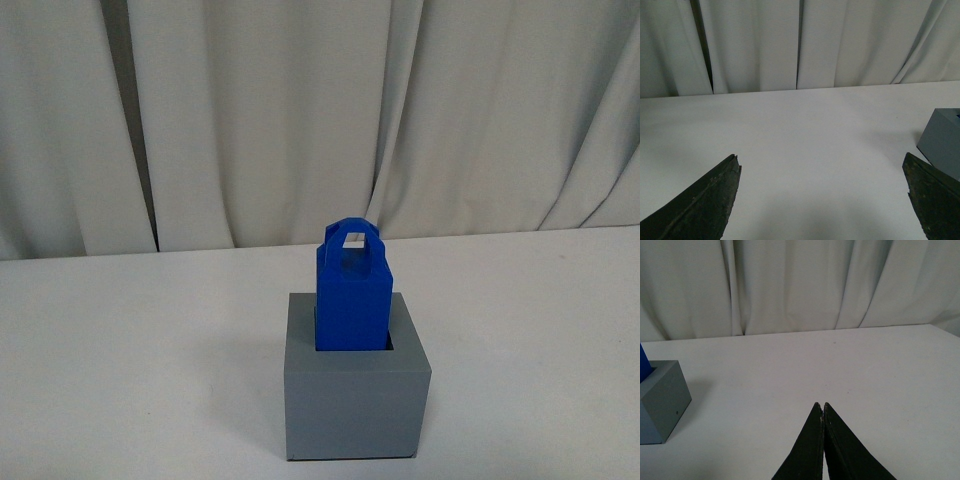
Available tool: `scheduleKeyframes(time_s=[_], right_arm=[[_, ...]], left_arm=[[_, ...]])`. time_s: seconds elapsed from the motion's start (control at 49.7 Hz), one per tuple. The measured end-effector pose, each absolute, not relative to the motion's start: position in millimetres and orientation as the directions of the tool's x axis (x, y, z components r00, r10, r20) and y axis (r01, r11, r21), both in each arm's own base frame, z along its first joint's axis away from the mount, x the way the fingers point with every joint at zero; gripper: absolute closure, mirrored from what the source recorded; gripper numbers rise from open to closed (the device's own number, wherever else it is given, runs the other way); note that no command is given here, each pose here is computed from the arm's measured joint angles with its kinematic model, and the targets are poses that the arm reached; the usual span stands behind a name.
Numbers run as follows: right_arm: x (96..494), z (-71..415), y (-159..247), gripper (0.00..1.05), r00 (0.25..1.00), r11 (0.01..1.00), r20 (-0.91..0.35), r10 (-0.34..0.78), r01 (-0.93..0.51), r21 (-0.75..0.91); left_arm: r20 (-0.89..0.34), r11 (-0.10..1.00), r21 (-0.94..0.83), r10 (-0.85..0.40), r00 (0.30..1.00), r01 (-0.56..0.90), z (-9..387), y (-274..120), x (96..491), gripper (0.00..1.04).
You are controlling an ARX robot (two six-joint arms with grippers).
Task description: Insert blue part into gray base
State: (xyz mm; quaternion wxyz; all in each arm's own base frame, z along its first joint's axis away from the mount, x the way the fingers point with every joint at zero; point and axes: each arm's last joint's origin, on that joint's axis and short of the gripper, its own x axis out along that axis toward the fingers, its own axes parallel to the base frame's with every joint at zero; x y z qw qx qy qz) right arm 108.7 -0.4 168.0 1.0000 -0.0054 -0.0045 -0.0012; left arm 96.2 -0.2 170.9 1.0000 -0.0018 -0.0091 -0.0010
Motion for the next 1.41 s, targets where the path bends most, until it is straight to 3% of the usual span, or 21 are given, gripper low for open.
scheduleKeyframes(time_s=[0.342,0.523,0.925,1.408], right_arm=[[97.7,165.2,-0.3,1.01,1.000,1.000,0.002,-0.002,0.002,-0.011],[97.6,165.3,-0.3,0.64,1.000,1.000,0.003,-0.002,0.002,-0.011],[97.6,165.3,-0.3,0.06,1.000,1.000,0.003,-0.002,0.002,-0.010],[97.6,165.3,-0.3,0.07,1.000,1.000,0.003,-0.002,0.002,-0.010]], left_arm=[[0.018,1.000,-0.003,-0.002,1.000,0.002,170.9,-0.2,96.2,0.06],[0.018,1.000,-0.003,-0.002,1.000,0.002,170.9,-0.2,96.2,0.06],[0.018,1.000,-0.003,-0.002,1.000,0.002,170.9,-0.2,96.2,0.06],[0.018,1.000,-0.003,-0.002,1.000,0.002,170.9,-0.2,96.2,0.06]])
